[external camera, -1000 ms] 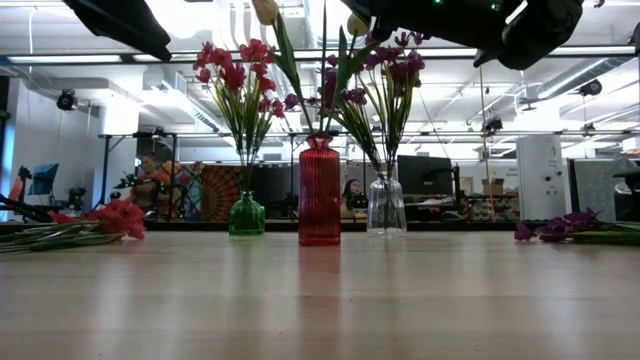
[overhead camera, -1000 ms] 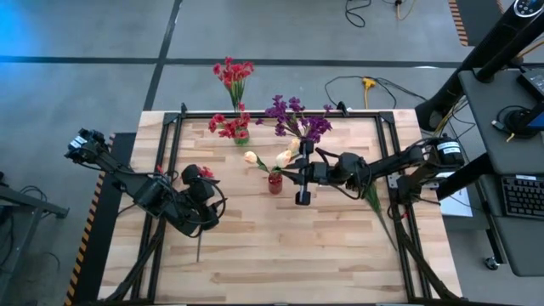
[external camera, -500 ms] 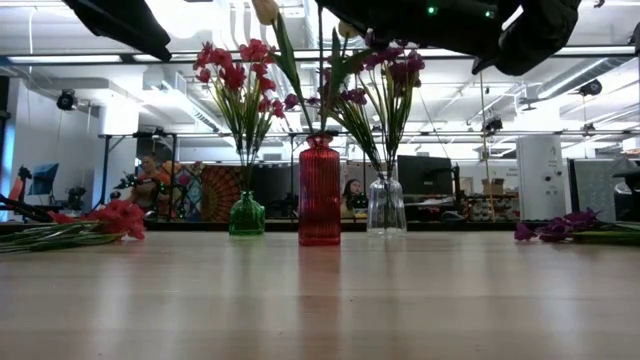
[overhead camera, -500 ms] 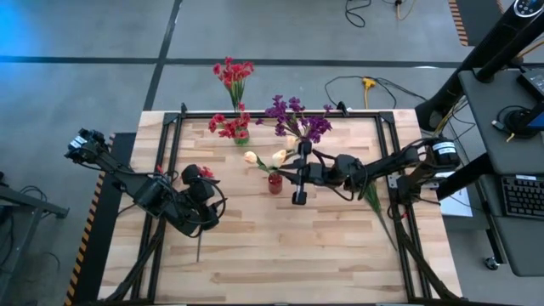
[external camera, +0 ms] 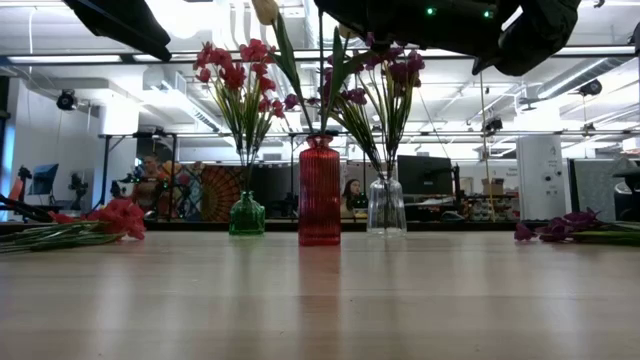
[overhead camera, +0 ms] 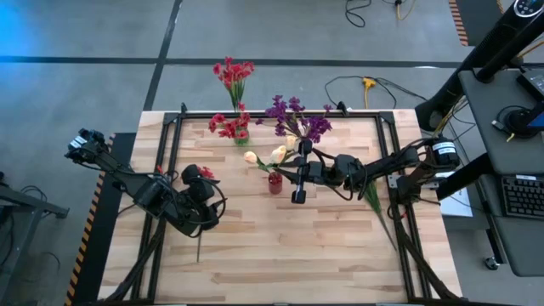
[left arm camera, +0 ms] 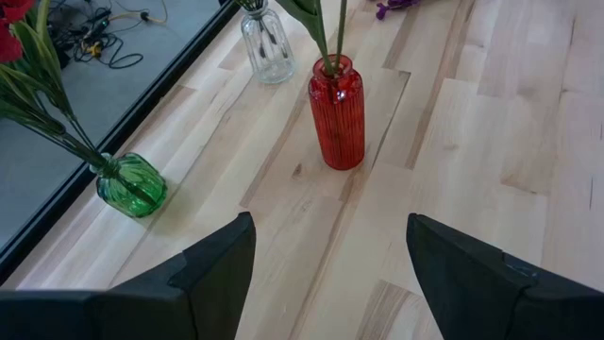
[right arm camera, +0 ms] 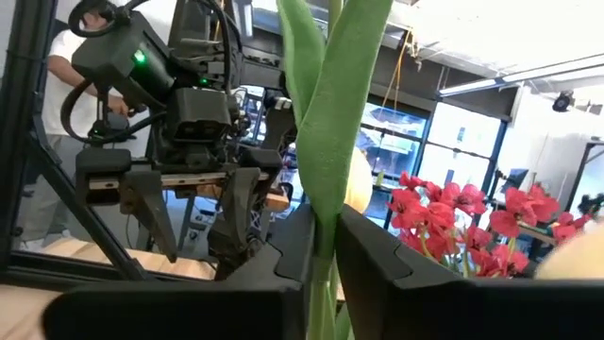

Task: Sort flowers into vase by color
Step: Put the yellow tulip into the red vase

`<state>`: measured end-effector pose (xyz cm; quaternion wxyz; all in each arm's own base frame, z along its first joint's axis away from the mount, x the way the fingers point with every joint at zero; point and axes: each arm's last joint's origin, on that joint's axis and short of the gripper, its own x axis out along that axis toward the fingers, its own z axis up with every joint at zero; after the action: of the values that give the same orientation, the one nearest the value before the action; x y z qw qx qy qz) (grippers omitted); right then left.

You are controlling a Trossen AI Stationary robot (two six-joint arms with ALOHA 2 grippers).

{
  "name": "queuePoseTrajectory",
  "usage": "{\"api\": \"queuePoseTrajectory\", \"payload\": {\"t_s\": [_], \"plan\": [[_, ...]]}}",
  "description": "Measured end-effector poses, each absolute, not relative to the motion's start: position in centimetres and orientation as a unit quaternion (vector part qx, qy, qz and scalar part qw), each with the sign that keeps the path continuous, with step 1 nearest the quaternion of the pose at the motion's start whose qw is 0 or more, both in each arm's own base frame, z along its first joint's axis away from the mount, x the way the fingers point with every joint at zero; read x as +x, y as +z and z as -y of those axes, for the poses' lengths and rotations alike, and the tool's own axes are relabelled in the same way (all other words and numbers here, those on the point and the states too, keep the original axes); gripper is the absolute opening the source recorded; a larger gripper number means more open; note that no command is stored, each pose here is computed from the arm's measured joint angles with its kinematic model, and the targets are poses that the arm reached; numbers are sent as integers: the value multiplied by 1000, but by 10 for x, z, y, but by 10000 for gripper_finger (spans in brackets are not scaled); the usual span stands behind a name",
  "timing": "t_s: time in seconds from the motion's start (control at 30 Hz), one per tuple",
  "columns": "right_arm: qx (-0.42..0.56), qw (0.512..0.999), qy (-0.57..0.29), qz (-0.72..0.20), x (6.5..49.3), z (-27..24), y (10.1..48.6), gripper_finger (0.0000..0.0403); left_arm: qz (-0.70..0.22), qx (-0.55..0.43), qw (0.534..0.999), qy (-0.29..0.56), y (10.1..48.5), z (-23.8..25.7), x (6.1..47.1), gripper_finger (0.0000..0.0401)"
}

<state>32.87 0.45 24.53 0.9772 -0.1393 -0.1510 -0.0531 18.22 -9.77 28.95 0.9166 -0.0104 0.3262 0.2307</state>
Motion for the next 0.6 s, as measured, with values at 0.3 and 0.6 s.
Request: {"api": "queuePoseTrajectory", "payload": {"t_s": [0.3, 0.6], "plan": [[-130, 981, -61, 134, 330, -4, 242, 115, -326, -10, 917, 231, 290, 98, 182, 257], [-120, 985, -57, 111, 331, -7, 238, 169, -327, -11, 916, 230, 289, 98, 182, 257]]}}
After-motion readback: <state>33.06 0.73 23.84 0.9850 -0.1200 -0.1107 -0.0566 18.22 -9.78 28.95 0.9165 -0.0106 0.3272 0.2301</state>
